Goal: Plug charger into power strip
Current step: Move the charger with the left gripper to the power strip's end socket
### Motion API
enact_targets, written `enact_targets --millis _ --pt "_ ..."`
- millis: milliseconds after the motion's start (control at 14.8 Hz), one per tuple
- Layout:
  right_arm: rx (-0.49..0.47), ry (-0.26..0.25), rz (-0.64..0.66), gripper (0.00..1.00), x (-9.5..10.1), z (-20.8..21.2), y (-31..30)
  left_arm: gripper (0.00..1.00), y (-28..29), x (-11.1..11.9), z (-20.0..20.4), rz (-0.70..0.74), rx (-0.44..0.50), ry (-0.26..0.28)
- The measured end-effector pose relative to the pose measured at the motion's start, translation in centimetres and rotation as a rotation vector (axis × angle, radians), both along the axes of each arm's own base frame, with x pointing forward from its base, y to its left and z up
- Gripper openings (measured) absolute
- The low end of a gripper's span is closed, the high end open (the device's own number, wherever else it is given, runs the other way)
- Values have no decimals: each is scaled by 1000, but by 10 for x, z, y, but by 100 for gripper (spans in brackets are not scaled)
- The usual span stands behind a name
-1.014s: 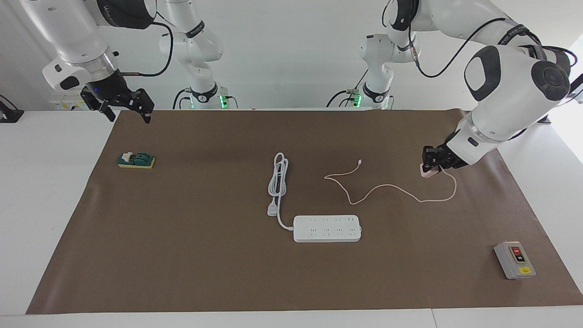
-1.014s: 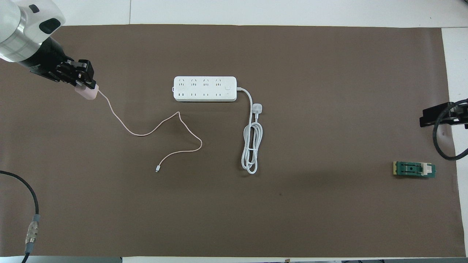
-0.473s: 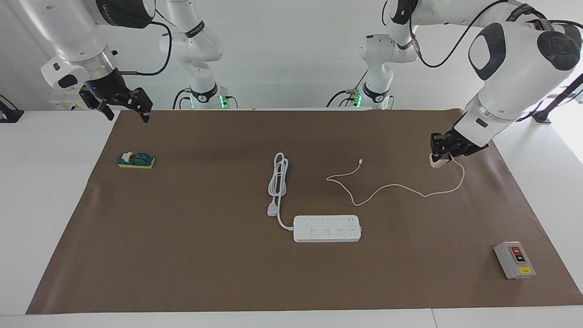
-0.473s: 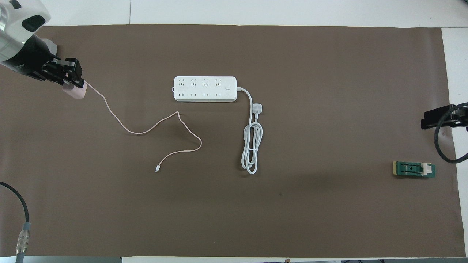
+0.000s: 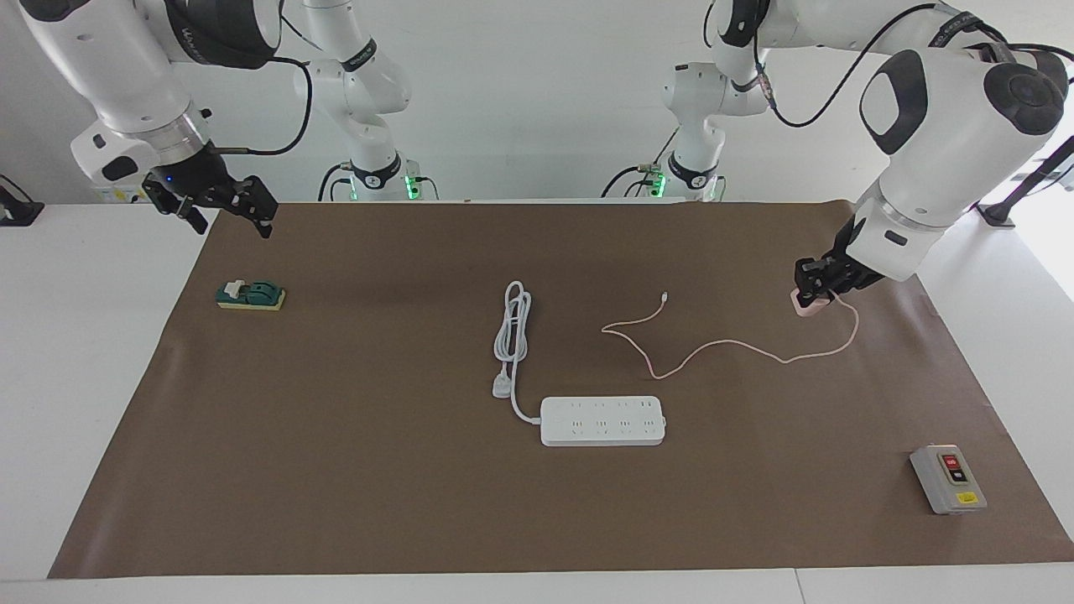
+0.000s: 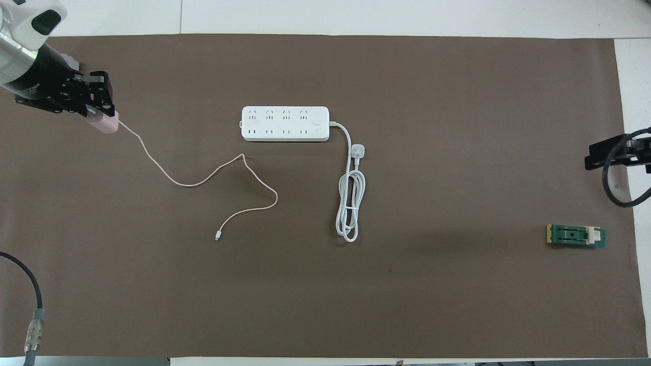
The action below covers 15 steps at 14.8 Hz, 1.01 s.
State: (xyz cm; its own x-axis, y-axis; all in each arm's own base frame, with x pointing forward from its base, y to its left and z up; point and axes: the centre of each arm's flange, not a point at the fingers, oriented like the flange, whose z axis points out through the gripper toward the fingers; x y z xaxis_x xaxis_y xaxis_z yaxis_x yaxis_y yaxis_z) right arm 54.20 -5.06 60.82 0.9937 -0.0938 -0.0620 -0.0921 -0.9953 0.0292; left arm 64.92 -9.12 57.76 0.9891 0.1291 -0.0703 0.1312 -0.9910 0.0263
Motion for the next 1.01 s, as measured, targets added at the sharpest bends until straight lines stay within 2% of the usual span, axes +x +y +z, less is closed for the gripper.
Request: enact_targets --millis 473,608,743,1014 --pt "1 2 2 100 -1 3 1 31 -68 14 -40 303 23 -6" --pt "4 18 4 100 -3 2 3 31 -78 20 -56 405 29 -6" --pt "6 38 8 100 -5 2 5 31 -85 26 -69 545 35 -9" --pt "7 35 28 100 -5 3 6 31 -99 32 -94 858 57 12"
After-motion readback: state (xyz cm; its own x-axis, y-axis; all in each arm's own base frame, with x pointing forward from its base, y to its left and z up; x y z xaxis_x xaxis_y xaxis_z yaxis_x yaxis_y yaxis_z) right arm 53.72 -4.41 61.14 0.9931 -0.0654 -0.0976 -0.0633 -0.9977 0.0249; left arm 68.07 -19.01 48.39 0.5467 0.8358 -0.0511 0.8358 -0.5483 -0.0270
